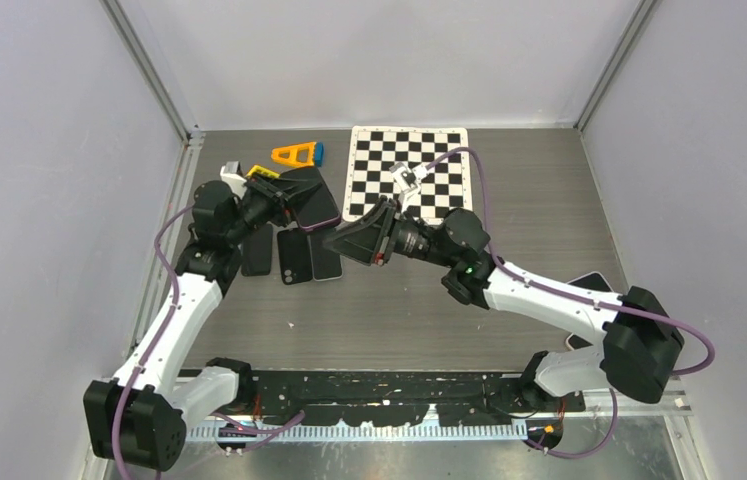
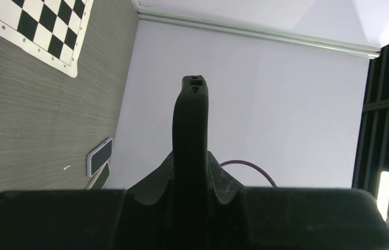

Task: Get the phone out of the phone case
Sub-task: Remove the phone case from the phone.

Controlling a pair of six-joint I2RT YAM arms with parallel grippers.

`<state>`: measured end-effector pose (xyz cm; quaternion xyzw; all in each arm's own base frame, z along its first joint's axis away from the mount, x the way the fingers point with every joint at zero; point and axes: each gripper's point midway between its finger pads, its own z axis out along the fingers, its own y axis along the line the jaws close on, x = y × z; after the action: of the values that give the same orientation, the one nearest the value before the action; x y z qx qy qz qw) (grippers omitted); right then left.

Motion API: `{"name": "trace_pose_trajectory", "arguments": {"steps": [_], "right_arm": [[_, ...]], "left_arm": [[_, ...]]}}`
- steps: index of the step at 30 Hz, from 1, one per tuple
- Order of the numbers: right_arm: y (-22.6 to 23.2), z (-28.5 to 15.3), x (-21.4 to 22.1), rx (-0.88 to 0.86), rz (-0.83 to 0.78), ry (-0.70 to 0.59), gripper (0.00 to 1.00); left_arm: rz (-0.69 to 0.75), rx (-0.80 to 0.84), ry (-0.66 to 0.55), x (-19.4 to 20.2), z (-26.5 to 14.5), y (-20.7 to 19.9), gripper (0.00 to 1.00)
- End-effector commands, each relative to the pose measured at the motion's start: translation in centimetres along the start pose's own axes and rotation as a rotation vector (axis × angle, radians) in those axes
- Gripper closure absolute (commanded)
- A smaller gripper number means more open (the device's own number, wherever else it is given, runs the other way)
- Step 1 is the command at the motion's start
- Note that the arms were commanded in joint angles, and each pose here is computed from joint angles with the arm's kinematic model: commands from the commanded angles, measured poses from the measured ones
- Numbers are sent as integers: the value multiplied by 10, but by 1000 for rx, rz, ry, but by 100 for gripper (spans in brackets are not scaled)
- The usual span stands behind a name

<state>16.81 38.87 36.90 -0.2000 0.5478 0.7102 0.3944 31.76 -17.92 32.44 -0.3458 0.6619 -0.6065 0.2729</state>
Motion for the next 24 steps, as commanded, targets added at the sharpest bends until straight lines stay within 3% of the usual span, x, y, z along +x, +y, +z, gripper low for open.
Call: {"name": "trace_pose_trajectory", "arguments": {"steps": [1, 12, 14, 16, 17, 19, 24], "right_arm": [[-31, 12, -21, 144, 14, -100, 63], [-57, 23, -27, 230, 75, -149, 60], [-50, 24, -25, 191, 78, -141, 66], [-43, 25, -22, 147, 77, -123, 81], [-40, 26, -21, 131, 76, -116, 94], [-36, 25, -17, 111, 87, -93, 99], [-24, 22, -19, 72, 95, -98, 99]], "left_arm": [[-36, 119, -42, 0, -15, -34, 100], [-170, 101, -41, -2, -14, -20, 100], [-181, 98, -50, -4, -13, -18, 100], [-183, 104, -53, -5, -13, -18, 100], [-184, 105, -54, -6, -12, -18, 100], [-185, 107, -51, -6, -12, -19, 100], [-196, 100, -59, -6, -13, -15, 100]]}}
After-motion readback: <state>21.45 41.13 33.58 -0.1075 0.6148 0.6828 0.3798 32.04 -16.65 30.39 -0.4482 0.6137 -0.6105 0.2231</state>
